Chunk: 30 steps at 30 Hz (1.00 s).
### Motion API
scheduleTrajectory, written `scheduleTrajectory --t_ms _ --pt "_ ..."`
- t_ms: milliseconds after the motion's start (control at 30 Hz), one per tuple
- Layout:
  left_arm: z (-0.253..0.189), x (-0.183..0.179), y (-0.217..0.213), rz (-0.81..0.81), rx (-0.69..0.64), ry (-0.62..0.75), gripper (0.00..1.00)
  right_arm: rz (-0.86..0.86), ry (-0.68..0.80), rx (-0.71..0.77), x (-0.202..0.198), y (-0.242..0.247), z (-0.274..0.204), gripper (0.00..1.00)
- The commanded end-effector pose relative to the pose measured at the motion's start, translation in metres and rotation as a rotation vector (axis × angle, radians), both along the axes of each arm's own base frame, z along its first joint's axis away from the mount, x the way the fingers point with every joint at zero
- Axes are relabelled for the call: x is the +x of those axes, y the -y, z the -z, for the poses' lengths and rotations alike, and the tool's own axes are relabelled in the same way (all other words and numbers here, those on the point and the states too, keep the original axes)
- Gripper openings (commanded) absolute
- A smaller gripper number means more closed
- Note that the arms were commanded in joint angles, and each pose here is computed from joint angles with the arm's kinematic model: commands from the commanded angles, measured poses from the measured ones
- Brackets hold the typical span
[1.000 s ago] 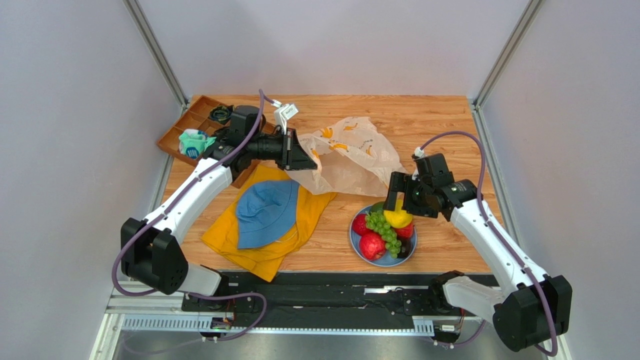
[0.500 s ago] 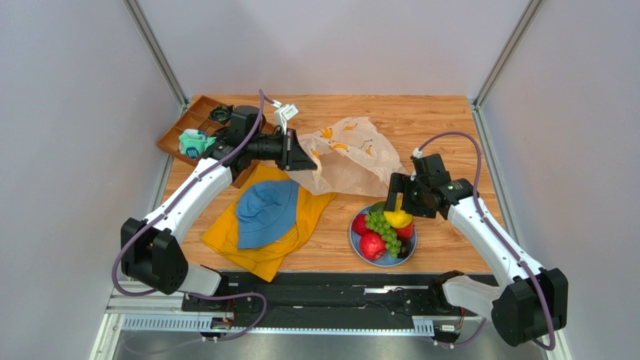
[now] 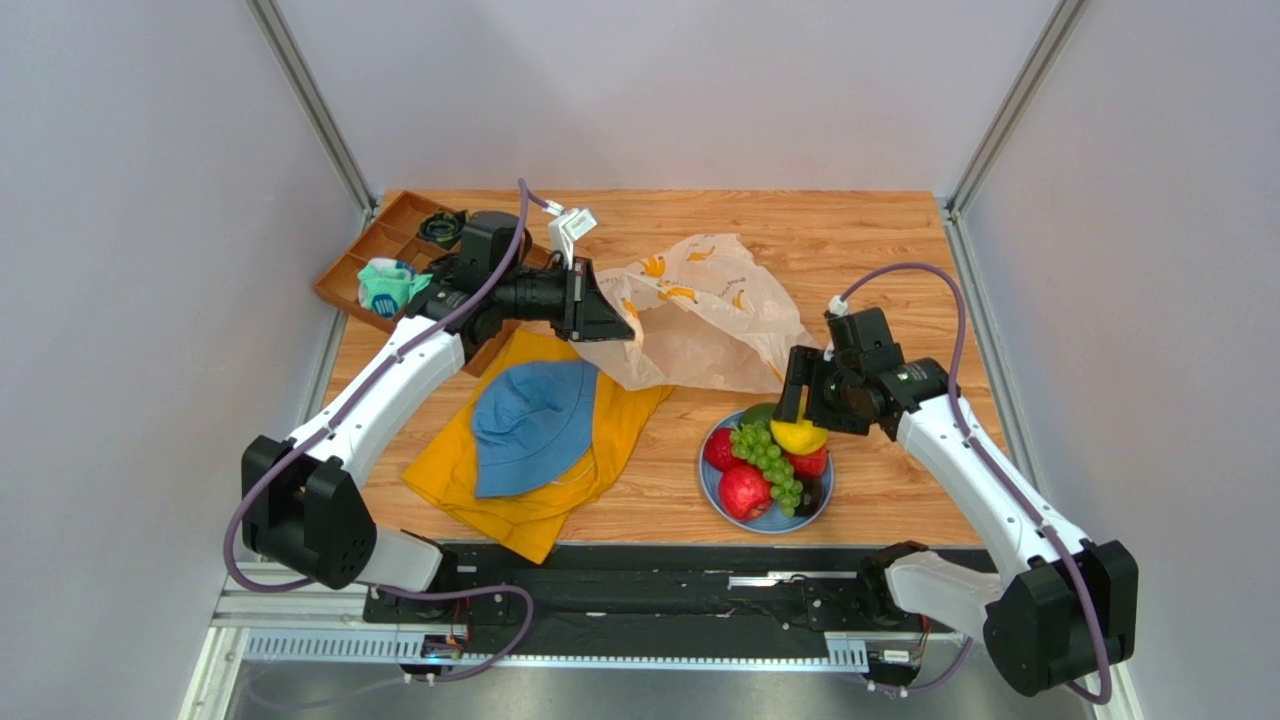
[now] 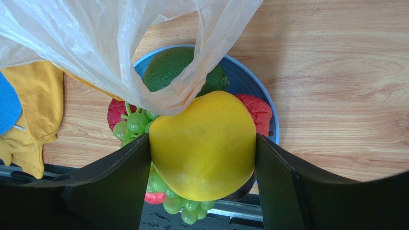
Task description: Place the fruits into the plastic bag
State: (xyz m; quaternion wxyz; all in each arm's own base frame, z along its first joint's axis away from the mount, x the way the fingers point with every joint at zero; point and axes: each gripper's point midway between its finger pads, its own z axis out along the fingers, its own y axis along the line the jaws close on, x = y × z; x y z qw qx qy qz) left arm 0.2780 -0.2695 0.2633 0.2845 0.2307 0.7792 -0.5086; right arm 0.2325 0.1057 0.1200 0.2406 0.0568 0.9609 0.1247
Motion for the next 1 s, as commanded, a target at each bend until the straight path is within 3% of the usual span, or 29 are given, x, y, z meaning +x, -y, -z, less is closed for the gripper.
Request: scheduleTrajectory --t_ms 0,133,333,533,967 --pt "-0.005 -0.002 0.000 0.029 -0.018 0.025 0.00 0.024 0.102 -0.016 0.009 0.008 -0.026 0.54" --pt "-0.005 -0.003 0.001 0.036 -0.024 0.023 0.00 0.034 0.198 -0.023 0.014 0.013 -0.057 0.49" --pt "-0.011 -0.008 0.005 0.072 -0.064 0.013 0.00 -0.115 0.464 0.194 0.020 -0.036 -0.129 0.45" --pt "-0.018 -0.012 0.005 0.094 -0.087 0.031 0.00 -0.225 0.508 0.211 0.041 -0.101 -0.138 0.42" --pt "-0.027 -0.021 0.011 0.150 -0.165 0.012 0.00 -0.076 0.634 0.185 0.127 -0.135 -0.141 0.40"
